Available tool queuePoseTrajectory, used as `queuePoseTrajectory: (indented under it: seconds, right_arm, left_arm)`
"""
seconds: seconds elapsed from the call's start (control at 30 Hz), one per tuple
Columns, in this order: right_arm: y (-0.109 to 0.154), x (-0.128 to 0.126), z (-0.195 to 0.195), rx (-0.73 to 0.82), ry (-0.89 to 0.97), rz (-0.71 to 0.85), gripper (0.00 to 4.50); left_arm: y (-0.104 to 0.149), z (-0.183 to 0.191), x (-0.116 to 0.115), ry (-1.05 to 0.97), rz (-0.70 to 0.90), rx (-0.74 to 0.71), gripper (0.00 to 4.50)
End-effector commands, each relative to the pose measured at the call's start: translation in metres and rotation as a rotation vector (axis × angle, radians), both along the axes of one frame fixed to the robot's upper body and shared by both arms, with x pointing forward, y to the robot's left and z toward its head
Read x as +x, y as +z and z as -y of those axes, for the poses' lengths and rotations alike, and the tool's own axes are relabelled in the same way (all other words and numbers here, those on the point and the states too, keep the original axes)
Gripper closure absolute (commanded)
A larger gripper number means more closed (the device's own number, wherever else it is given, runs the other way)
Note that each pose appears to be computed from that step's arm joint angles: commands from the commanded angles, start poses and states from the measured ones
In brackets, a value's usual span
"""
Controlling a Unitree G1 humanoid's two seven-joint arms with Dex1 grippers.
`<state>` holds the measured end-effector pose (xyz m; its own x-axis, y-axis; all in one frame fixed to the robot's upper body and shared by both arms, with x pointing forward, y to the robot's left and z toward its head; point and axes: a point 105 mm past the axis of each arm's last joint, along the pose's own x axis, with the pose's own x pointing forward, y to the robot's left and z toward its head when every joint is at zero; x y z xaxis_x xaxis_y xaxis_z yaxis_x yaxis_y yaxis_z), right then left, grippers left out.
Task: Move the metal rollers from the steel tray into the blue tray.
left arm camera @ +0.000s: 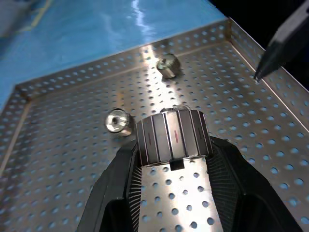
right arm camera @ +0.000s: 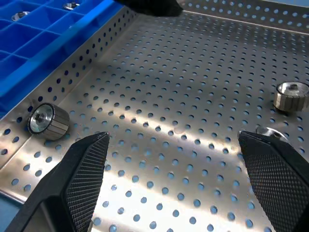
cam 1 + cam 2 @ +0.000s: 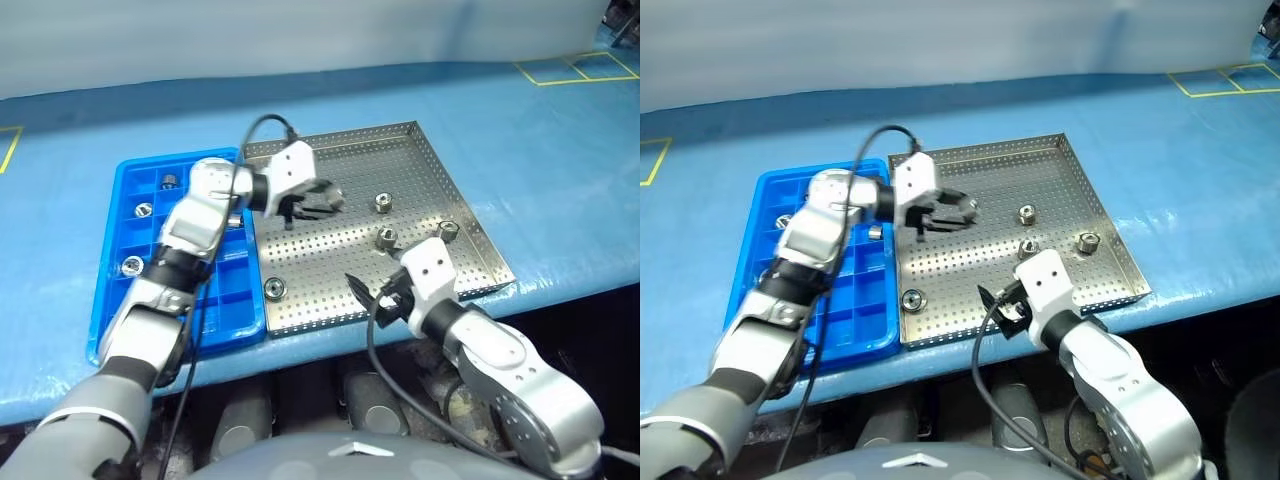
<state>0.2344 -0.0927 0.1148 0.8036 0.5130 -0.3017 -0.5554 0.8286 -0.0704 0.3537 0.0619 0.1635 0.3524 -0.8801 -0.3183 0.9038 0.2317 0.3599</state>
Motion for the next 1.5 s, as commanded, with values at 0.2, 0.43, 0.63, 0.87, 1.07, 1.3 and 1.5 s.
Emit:
queuePoseTrajectory:
  seconds: [0.2,0.43,0.63,0.87,1.07,1.3,1.5]
  right_arm:
    - [0.018,0.022,-0.051,0.055,0.222,0.066,0.00]
    - [0.013,0.025,-0.081,0.087,0.366,0.071,0.00]
    - [0.009,0.022,-0.092,0.092,0.429,0.059,0.00]
    - [0.008,0.022,-0.092,0.091,0.430,0.055,0.00]
    - [0.009,0.022,-0.086,0.092,0.393,0.061,0.00]
    - [0.008,0.022,-0.081,0.091,0.360,0.063,0.00]
    - [0.009,0.023,-0.076,0.084,0.341,0.072,0.00]
  left_arm:
    - [0.021,-0.102,-0.029,0.511,0.118,-0.039,2.80]
    - [-0.005,-0.150,-0.068,0.765,0.103,0.013,2.80]
    - [-0.035,-0.158,-0.090,0.835,-0.003,0.047,2.80]
    - [-0.056,-0.158,-0.089,0.852,-0.080,0.067,2.80]
    - [-0.075,-0.163,-0.089,0.859,-0.162,0.167,2.80]
    - [-0.078,-0.160,-0.088,0.843,-0.222,0.183,2.45]
    - [-0.067,-0.152,-0.082,0.815,-0.203,0.130,0.52]
